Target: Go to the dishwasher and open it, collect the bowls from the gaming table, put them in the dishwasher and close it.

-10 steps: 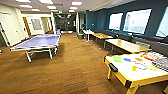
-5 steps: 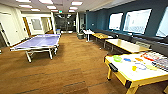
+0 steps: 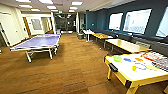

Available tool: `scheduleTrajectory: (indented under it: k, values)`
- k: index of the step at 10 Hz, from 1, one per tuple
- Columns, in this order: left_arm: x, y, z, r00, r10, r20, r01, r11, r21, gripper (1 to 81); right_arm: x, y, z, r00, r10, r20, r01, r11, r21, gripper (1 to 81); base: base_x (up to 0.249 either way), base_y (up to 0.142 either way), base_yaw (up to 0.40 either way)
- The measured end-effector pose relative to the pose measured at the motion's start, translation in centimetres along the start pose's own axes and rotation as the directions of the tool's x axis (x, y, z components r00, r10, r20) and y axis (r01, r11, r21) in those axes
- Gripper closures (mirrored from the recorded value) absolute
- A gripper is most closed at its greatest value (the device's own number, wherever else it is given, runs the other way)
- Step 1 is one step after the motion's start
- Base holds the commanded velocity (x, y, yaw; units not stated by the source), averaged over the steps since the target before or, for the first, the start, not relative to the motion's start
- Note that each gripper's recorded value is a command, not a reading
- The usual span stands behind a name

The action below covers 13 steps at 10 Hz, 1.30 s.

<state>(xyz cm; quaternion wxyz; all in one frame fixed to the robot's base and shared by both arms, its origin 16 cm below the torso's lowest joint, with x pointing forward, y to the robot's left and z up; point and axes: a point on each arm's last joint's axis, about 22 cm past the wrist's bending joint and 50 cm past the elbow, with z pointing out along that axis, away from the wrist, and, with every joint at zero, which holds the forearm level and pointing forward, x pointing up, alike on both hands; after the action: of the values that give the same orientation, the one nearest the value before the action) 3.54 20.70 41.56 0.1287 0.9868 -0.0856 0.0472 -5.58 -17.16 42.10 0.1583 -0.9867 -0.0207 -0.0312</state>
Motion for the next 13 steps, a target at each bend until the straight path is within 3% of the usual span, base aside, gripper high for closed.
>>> scheduleTrajectory:
  k: [6, 8, 13]
  values:
    - [-0.9, 0.2, 0.0, 0.9998, -0.002, 0.017, 0.002, 1.0, -0.003, 1.0, 0.1, 0.4, -0.1, 1.0, 0.001, -0.008, -0.001, 1.0, -0.005, 1.0, 0.0, 0.0, -0.365]
    - [0.8, -0.1, 0.0, 0.9999, 0.002, -0.01, -0.002, 1.0, 0.002, 1.0, -1.0, 0.0, -0.1, 0.9999, 0.005, 0.009, -0.005, 1.0, -0.002, 1.0, 0.0, 0.0, -0.393]
    - [0.1, 0.2, 0.0, 1.0, 0.0, 0.0, 0.0, 1.0, -0.002, 1.0, -0.6, 0.1, -0.1, 1.0, 0.004, 0.003, -0.004, 1.0, -0.002, 1.0, 0.0, 0.0, -0.393]
